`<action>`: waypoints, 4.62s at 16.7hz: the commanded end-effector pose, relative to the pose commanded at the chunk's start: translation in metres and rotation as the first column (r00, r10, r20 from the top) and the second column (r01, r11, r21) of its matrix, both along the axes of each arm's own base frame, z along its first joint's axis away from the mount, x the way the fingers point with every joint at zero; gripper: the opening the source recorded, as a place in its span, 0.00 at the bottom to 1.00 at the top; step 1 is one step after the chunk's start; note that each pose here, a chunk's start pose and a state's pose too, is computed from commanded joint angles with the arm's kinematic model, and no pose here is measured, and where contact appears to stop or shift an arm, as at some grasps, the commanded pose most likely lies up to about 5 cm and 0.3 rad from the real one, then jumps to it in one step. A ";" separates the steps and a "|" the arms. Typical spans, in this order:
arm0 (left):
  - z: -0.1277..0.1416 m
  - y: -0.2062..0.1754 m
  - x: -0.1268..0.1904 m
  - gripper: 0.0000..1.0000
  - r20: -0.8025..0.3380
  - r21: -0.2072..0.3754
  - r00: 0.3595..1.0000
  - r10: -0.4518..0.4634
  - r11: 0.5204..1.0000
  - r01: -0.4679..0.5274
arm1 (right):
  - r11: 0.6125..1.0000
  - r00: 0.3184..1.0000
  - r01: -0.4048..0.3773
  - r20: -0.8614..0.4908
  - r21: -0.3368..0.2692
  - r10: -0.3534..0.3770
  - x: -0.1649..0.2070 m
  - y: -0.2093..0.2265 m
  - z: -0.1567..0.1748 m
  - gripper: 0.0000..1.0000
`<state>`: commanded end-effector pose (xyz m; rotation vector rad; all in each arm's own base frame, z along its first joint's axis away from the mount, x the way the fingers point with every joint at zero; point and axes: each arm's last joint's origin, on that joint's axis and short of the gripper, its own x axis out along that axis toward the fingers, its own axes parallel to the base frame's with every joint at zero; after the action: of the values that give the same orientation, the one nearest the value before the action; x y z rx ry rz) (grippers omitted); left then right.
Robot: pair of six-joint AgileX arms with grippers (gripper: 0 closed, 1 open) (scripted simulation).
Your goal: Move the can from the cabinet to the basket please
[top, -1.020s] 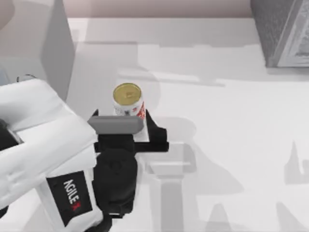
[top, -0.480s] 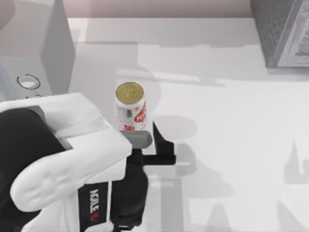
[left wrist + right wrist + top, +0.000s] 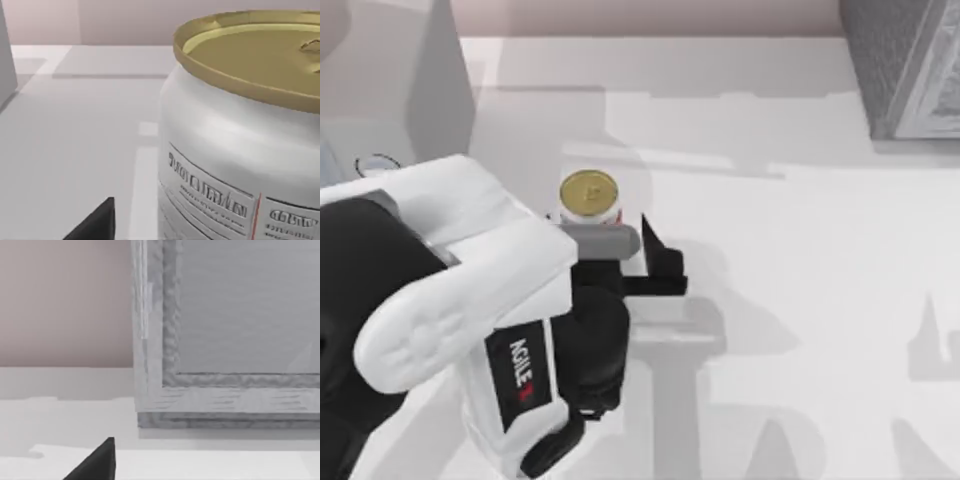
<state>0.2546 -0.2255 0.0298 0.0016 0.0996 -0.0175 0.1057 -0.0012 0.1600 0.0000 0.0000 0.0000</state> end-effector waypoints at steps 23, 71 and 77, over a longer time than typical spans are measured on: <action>-0.002 0.001 0.020 0.00 0.000 0.000 1.000 0.000 1.000 0.000 | 1.000 1.000 0.000 0.000 0.000 0.000 0.000 0.000 0.000 1.00; 0.232 0.210 -0.263 0.00 -0.035 -0.095 0.998 -0.059 0.994 0.055 | 1.000 1.000 0.000 0.000 0.000 0.000 0.000 0.000 0.000 1.00; 0.356 0.212 -0.243 0.00 0.221 -0.271 0.952 -0.213 0.924 0.270 | 1.000 1.000 0.000 0.000 0.000 0.000 0.000 0.000 0.000 1.00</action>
<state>0.0111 -0.0136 0.3858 -0.2880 -0.0939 -0.2814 0.1057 -0.0012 0.1600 0.0000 0.0000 0.0000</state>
